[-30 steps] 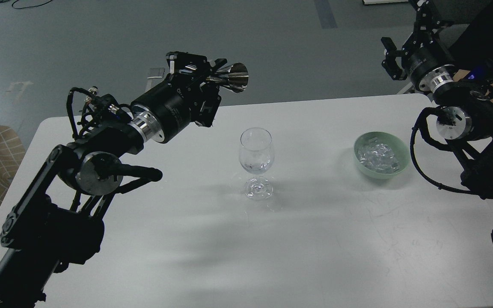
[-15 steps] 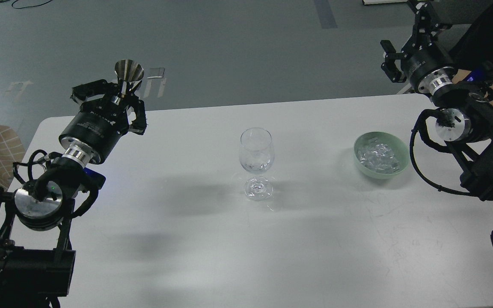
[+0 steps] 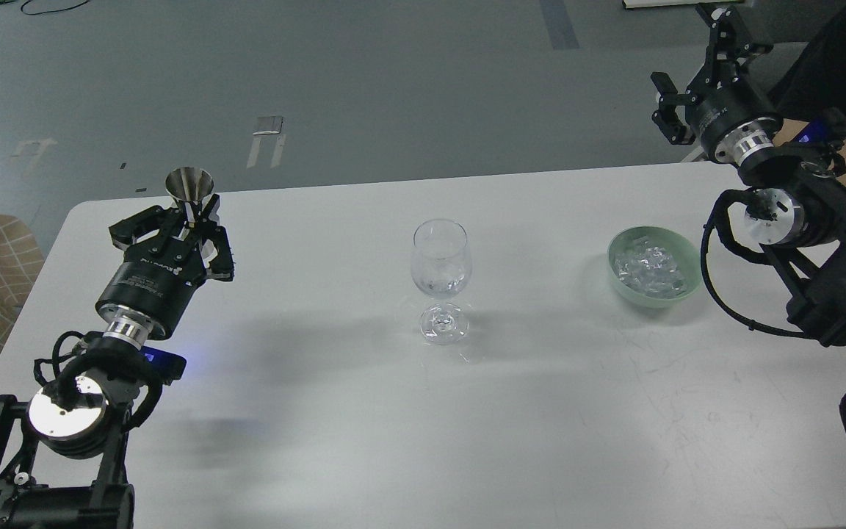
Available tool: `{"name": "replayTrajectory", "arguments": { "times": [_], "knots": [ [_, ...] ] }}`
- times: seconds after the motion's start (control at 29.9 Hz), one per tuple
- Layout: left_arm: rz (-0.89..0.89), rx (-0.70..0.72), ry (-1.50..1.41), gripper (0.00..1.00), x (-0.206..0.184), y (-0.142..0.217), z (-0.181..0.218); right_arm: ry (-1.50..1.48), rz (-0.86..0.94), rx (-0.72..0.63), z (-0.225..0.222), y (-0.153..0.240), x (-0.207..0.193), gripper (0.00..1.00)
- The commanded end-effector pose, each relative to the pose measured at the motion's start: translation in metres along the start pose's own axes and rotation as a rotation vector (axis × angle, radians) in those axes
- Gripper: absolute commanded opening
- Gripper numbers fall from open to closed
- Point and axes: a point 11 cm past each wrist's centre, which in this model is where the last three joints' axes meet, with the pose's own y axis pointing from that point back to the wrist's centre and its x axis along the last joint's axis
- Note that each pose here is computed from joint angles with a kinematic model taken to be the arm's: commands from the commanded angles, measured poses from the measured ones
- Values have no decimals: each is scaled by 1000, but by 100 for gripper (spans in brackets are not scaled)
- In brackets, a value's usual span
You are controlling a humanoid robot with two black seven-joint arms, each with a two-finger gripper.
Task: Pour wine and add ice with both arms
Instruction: 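Rotate the jigger upright and move it back toward its spot, then lower the jigger onto the table and open the left gripper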
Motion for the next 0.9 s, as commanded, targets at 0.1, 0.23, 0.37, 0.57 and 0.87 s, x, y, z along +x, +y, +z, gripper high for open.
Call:
{"name": "replayTrajectory", "arguments": {
  "times": [0.1, 0.23, 0.37, 0.57, 0.87],
  "knots": [
    [1, -45, 90, 11, 31, 3, -9, -4, 3, -10, 6, 2, 0, 100],
    [26, -63, 127, 15, 46, 5, -12, -5, 5, -10, 6, 3, 1, 100],
    [51, -85, 135, 15, 56, 4, -11, -6, 6, -10, 6, 2, 1, 100],
    [53, -96, 137, 20, 59, 3, -10, -5, 5, -11, 7, 2, 0, 100],
    [83, -120, 143, 37, 69, 4, -8, -3, 9, -15, 8, 3, 2, 100]
  ]
}}
